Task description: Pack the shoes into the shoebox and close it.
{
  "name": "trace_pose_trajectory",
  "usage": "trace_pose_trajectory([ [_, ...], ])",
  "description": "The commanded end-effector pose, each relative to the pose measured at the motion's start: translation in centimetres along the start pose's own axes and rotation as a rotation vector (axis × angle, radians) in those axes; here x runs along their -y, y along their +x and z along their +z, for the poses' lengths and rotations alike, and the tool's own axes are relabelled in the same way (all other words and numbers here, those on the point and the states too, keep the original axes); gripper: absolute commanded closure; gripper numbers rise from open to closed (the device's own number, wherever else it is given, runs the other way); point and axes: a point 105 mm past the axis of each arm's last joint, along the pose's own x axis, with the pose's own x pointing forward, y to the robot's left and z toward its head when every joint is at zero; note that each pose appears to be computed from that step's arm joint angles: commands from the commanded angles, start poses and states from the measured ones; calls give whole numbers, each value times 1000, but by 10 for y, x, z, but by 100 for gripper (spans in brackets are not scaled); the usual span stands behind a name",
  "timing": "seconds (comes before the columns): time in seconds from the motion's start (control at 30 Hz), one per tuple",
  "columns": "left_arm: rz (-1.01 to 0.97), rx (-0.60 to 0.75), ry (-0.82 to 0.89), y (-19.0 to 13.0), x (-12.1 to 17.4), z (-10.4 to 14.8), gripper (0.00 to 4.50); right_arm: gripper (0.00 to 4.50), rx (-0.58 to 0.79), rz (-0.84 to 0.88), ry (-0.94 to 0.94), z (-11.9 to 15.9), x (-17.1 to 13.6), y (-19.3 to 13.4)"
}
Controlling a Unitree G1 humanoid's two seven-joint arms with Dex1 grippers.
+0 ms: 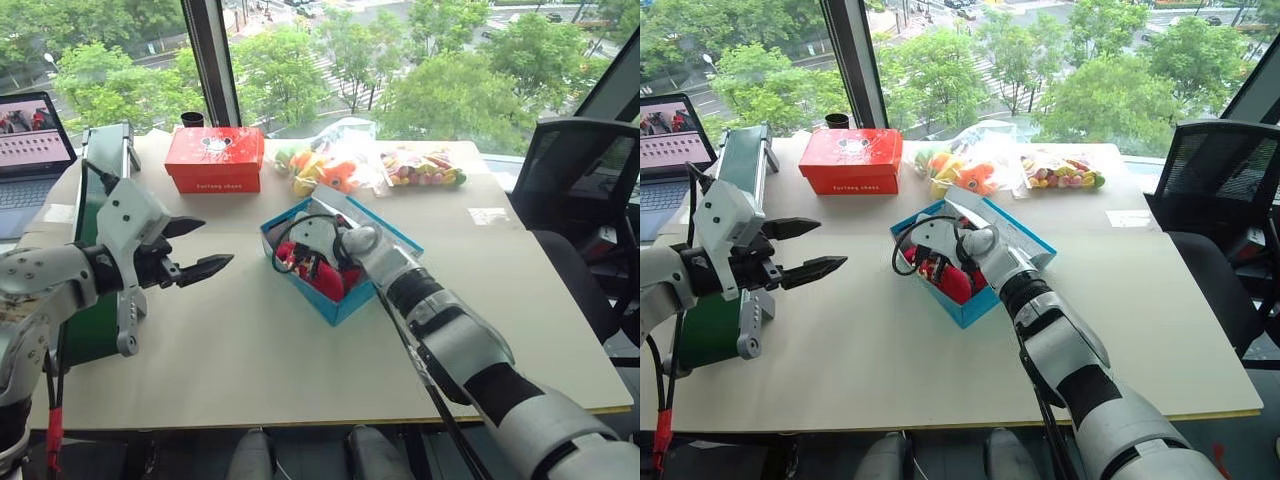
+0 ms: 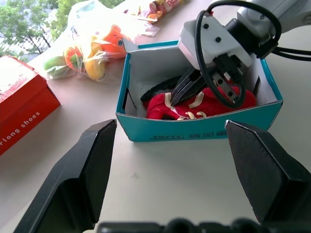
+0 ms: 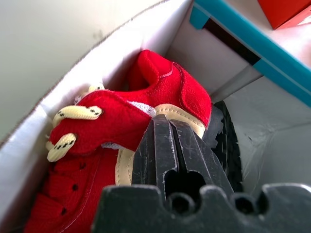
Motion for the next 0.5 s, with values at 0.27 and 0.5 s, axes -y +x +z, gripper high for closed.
trace_pose_trajectory([
  [0.27,44,-18,51,-16,-2,10,67,449,209,-240,204,-4,66,59],
  [0.5,66,-20,39,-19,2,10,67,449,356,-280,213,25,74,78],
])
